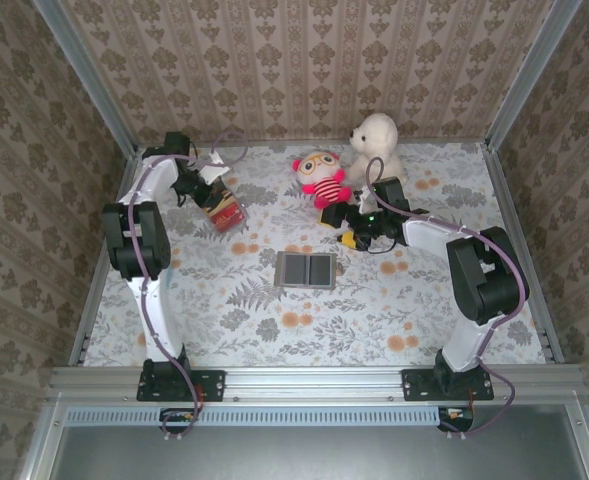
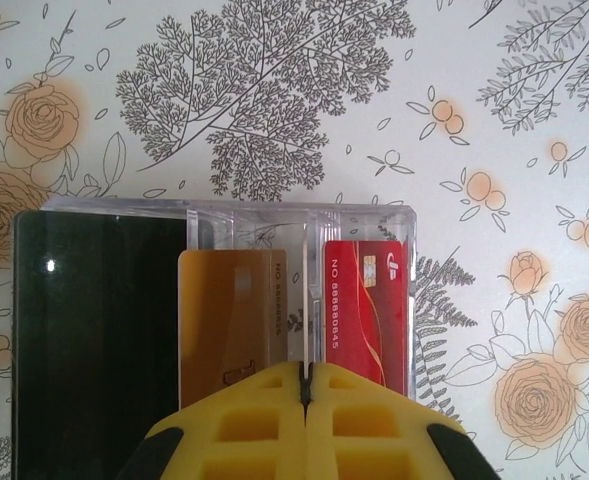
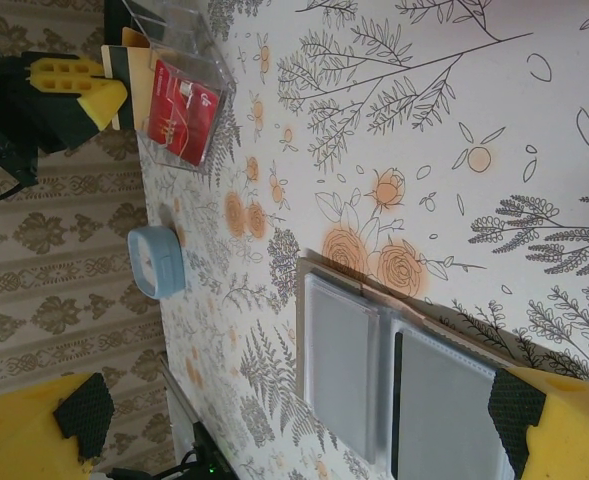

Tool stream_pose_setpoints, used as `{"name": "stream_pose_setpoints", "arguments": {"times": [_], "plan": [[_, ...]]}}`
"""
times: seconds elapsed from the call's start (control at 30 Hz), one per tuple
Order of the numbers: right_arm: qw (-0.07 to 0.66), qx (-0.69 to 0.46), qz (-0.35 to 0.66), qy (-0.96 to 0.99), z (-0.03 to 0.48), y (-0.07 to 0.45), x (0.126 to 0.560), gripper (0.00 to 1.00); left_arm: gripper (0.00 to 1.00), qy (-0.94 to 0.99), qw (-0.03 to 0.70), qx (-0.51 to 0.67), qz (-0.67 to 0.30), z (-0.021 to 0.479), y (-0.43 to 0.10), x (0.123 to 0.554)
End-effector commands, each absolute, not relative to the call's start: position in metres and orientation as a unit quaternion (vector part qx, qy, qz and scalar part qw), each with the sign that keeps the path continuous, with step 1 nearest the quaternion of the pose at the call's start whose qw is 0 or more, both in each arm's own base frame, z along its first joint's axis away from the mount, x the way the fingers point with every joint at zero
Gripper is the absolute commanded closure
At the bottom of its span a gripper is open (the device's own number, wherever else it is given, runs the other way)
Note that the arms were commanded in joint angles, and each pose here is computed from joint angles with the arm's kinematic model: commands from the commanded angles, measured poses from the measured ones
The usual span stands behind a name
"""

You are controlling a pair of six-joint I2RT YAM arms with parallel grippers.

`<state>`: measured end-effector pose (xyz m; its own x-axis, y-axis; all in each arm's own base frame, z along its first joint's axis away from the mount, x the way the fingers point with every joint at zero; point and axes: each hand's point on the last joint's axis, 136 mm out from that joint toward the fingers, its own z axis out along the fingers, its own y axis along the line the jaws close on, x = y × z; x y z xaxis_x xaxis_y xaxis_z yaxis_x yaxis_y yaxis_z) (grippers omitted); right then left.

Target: Take the credit cards out of the card holder

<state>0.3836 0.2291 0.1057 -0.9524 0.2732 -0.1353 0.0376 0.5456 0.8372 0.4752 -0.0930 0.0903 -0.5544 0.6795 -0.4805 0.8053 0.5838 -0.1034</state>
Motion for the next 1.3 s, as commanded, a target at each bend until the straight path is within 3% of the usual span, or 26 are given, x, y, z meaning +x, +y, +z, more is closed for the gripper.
{"name": "stream_pose_setpoints", "arguments": {"times": [0.0,0.2,0.37,0.5,0.7,1.03,1.27], "plan": [[0.122,0.087,0.481,0.864,0.110,0.232,0.387,0.00,0.88,0.873,0.210,0.418,-0.138,0.107,-0.087,0.479],[0.122,0.087,0.482,0.863,0.111,0.233,0.388,0.00,0.70,0.877,0.225,0.407,-0.125,0.128,-0.084,0.486],[0.126,0.090,0.472,0.868,0.110,0.230,0.387,0.00,0.65,0.874,0.264,0.387,-0.133,0.158,-0.090,0.494],[0.149,0.083,0.404,0.899,0.104,0.219,0.381,0.00,0.56,0.873,0.329,0.338,-0.120,0.197,-0.095,0.510],[0.149,0.059,0.333,0.929,0.096,0.223,0.361,0.05,0.35,0.888,0.392,0.214,-0.110,0.235,-0.119,0.516],[0.172,0.028,0.260,0.950,0.104,0.246,0.314,0.29,0.21,0.910,0.365,0.095,-0.172,0.218,-0.188,0.445],[0.163,0.026,0.229,0.959,0.088,0.254,0.288,0.46,0.21,0.928,0.302,0.077,-0.205,0.188,-0.230,0.376]]}}
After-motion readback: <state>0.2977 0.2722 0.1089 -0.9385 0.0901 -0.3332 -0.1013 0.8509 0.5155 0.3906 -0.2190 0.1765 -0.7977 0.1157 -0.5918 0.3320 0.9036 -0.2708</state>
